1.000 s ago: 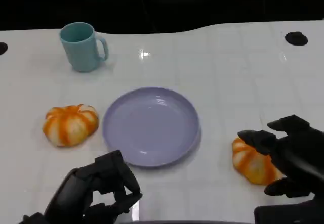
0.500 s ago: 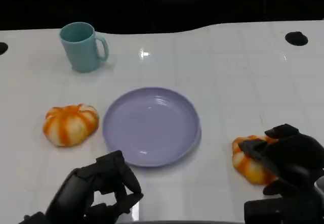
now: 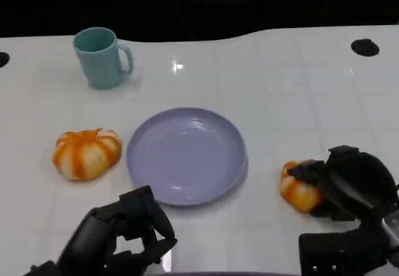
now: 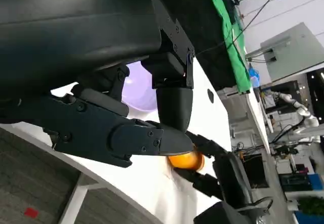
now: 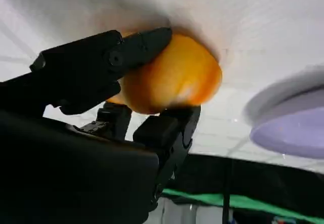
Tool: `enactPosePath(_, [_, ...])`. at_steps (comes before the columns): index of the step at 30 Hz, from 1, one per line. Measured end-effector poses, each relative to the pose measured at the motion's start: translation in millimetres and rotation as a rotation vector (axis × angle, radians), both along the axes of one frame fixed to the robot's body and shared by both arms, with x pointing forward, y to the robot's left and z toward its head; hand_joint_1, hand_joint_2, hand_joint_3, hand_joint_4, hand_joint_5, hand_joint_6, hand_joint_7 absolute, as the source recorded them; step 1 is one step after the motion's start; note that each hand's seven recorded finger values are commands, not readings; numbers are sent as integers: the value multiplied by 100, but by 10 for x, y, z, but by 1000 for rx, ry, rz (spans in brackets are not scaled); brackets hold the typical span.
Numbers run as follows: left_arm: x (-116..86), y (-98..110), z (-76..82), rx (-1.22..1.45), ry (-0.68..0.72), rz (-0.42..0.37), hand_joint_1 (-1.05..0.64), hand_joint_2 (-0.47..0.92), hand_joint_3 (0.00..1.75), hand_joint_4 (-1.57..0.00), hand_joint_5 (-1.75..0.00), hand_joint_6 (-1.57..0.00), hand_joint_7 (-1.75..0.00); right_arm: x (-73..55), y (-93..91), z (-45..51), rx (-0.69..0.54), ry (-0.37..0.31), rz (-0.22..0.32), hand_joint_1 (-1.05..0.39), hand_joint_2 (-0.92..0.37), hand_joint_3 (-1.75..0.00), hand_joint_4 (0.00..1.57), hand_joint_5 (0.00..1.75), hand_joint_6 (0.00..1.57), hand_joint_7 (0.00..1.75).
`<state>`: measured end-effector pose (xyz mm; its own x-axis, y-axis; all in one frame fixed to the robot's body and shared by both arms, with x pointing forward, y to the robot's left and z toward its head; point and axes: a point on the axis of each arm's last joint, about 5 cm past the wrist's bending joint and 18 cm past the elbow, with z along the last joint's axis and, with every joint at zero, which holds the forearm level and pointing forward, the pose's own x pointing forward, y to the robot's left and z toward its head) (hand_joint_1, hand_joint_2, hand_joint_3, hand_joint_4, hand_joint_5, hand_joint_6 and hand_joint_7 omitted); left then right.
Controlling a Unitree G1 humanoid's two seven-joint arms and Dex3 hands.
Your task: Grasp the bread from the table and place it into the plate.
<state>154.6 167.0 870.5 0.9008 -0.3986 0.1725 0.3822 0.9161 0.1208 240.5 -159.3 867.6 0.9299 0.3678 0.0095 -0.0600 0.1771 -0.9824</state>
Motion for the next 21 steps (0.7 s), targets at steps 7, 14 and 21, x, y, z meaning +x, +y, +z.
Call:
enactPosePath(7, [0,-3,0,1,0,-1,-54,92,32,-68,-175,-60,-154,6,-9,-49,35,-47,19,-15,-42,-109,90,175,72,167])
enactPosePath(14, [0,-8,-2,-1,1,-2,-55,92,32,-68,-175,-60,-153,36,33,-11,115,-131,37,-15,-32,-126,95,175,84,153])
enactPosePath(21, [0,-17,-4,3,1,-1,-56,92,32,-68,-175,-60,-153,88,124,66,204,-194,71,-16,-38,-126,97,175,74,173])
